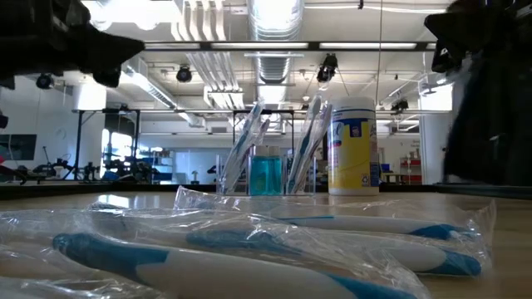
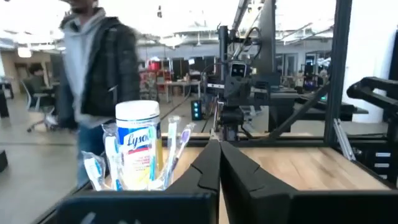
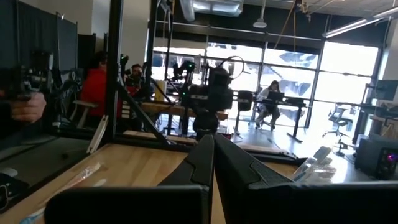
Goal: Pick & Place toothbrushing station
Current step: Put the blue toothbrush into the left section of the transparent organizer
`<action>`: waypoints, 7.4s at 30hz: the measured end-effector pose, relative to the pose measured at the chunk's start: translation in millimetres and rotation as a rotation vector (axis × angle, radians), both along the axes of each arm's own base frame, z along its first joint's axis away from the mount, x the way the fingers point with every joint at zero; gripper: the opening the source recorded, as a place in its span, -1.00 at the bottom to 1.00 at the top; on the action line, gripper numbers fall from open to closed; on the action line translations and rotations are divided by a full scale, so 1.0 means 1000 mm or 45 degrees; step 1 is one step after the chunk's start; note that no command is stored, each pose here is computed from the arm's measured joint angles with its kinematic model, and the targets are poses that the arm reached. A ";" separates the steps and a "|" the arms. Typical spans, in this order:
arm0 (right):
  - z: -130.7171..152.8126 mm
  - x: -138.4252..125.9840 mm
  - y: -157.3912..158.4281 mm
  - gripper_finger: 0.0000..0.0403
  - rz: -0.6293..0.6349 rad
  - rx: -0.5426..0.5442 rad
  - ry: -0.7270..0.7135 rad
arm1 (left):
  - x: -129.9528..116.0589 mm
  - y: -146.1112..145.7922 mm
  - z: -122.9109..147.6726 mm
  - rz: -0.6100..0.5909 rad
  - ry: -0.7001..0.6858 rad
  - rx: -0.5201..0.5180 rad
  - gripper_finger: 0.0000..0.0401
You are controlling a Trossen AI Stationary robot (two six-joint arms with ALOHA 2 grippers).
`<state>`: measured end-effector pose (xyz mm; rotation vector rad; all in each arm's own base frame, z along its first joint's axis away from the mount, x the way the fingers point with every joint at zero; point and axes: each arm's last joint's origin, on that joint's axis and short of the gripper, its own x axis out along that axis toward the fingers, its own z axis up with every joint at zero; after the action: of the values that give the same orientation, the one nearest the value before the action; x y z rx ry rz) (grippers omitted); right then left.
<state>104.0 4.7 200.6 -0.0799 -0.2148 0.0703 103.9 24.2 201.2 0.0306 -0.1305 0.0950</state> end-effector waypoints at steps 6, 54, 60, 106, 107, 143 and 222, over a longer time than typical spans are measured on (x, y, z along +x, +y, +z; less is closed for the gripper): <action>-0.003 0.002 -0.002 -0.96 -0.085 0.017 0.024 | 0.000 0.000 -0.022 0.000 0.023 -0.013 -0.98; 0.096 0.160 0.043 -0.96 -0.214 0.258 0.957 | 0.000 0.000 -0.024 -0.018 0.054 -0.120 -0.94; 0.089 0.183 0.065 -0.95 -0.168 0.210 1.037 | -0.001 -0.001 -0.015 -0.045 0.014 -0.210 -0.94; -0.048 0.263 0.192 0.21 -0.393 0.561 1.671 | 0.002 0.001 -0.033 0.024 0.231 -0.527 -0.94; -0.050 0.263 0.192 0.21 -0.391 0.561 1.682 | 0.002 0.001 -0.033 0.024 0.230 -0.526 -0.94; -0.065 0.260 0.183 -0.73 -0.281 0.204 1.831 | 0.002 0.001 -0.032 0.021 0.219 -0.547 -0.94; -0.006 -0.024 0.027 -0.91 -0.322 0.104 0.011 | 0.002 0.002 -0.027 0.034 0.216 -0.032 -0.94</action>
<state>80.5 32.1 194.1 -0.0246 -0.1973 -0.1899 106.3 25.8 173.8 0.0151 0.0404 0.1201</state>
